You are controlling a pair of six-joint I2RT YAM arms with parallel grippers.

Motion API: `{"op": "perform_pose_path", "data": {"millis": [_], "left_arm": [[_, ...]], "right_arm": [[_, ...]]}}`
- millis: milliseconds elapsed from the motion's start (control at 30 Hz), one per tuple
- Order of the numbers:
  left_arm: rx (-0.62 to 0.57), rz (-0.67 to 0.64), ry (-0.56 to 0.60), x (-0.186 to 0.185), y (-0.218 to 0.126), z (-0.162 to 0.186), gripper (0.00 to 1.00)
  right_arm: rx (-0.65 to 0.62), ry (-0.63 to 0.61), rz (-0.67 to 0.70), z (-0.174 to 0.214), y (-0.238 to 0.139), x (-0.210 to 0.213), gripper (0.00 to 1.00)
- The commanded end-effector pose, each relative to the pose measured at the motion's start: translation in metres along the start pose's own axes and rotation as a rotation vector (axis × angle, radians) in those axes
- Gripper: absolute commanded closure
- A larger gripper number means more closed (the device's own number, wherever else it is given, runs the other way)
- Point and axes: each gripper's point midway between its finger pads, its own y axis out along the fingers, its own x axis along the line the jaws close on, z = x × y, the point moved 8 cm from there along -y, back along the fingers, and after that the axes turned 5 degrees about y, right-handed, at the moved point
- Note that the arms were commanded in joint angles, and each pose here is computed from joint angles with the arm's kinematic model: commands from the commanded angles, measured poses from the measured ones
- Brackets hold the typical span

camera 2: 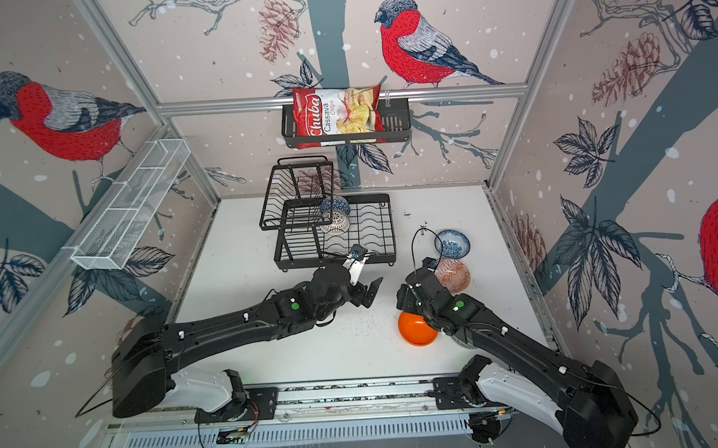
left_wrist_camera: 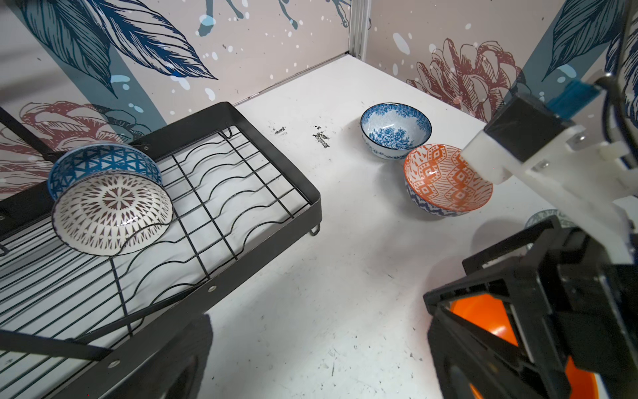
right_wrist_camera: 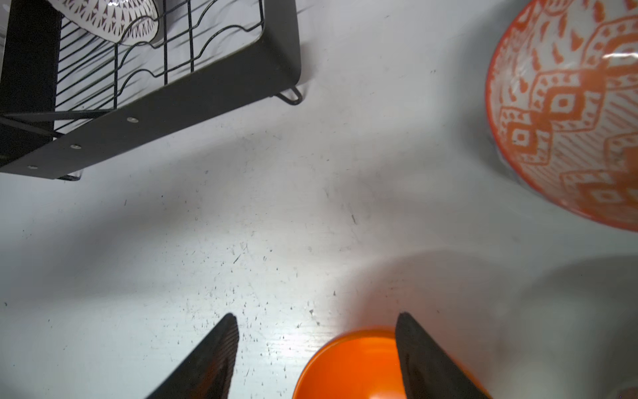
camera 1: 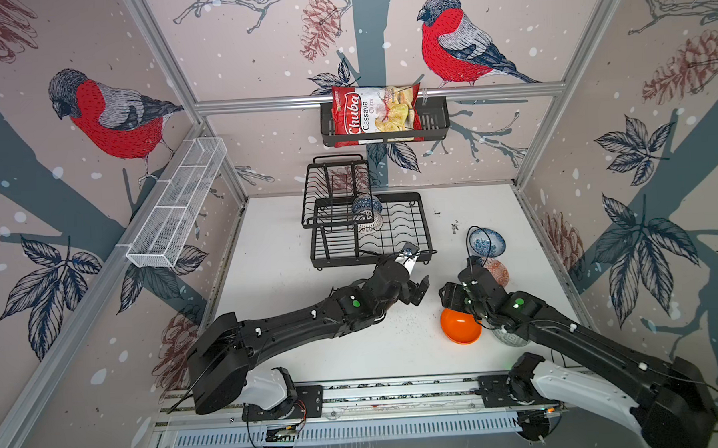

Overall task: Load the bowls into the dish rack
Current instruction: 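Lower the right gripper onto the orange bowl rim and close it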

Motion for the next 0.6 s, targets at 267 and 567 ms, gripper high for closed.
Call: {"op": "perform_pose_path", "data": {"millis": [267,567], "left_arm": [[-0.056,-0.034,-0.027,0.005,-0.007,-0.008,0.03],[-0.069,-0.054,-0.051,0.01,-0.013,-0.006,0.03]], "right_arm": [[0.025,-0.033,0.062,0.023,-0.002,0.006,0.27],[0.065,-0.059,0.091,0.034,0.018,0.005,0.34]]}}
